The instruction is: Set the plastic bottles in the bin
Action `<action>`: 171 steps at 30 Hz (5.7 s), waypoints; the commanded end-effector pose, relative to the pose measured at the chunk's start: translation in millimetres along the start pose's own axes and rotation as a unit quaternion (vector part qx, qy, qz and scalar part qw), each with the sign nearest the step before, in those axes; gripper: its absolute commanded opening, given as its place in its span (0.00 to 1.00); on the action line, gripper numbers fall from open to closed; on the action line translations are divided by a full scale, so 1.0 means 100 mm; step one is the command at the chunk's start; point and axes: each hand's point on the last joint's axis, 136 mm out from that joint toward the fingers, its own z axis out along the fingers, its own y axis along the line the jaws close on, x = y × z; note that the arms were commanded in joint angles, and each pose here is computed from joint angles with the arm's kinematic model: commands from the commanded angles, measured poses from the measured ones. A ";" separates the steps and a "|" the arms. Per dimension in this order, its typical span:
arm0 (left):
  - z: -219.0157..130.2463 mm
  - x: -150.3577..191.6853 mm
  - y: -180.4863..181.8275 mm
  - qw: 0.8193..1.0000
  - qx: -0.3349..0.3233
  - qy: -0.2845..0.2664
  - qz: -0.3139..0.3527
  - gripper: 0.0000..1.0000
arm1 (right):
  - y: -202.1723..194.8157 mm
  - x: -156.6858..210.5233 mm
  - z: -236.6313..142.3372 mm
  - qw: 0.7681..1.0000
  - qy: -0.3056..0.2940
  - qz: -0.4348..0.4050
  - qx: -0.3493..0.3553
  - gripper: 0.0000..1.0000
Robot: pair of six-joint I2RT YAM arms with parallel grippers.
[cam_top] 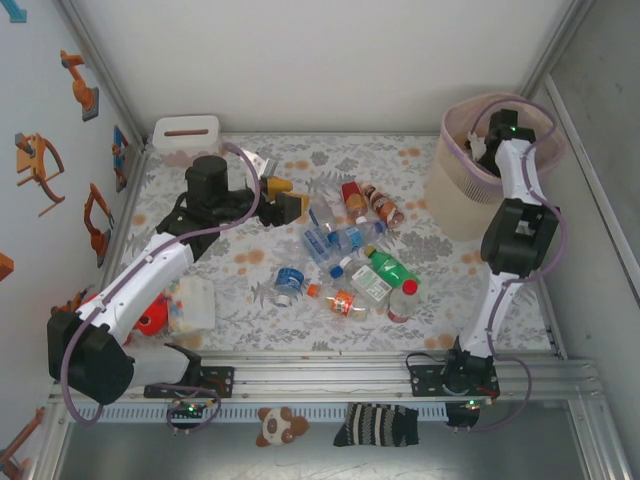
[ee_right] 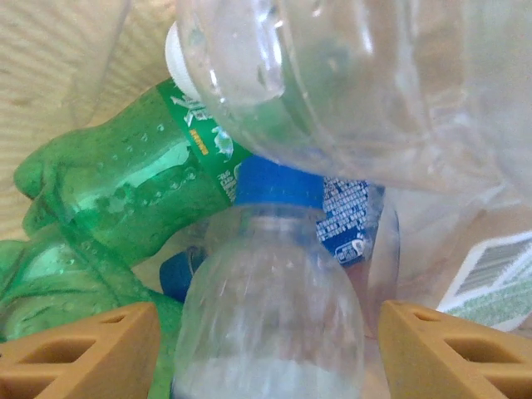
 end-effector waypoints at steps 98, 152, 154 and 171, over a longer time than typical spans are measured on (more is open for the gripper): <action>-0.31 2.81 0.32 0.846 -0.320 0.375 -0.206 0.28 | 2.02 -0.36 -3.05 0.877 -0.437 -0.042 -0.196 0.67; -0.08 -0.74 -1.20 0.977 0.146 -0.106 0.117 0.25 | 3.85 0.51 -4.21 0.635 -0.468 -0.275 -0.549 0.79; -0.08 -0.74 -1.21 0.976 0.148 -0.106 0.117 0.25 | 3.89 0.52 -4.22 0.631 -0.465 -0.280 -0.555 0.79; -0.16 -0.81 -1.29 0.973 0.157 -0.120 0.120 0.25 | 4.11 0.65 -4.00 0.624 -0.401 -0.311 -0.594 0.69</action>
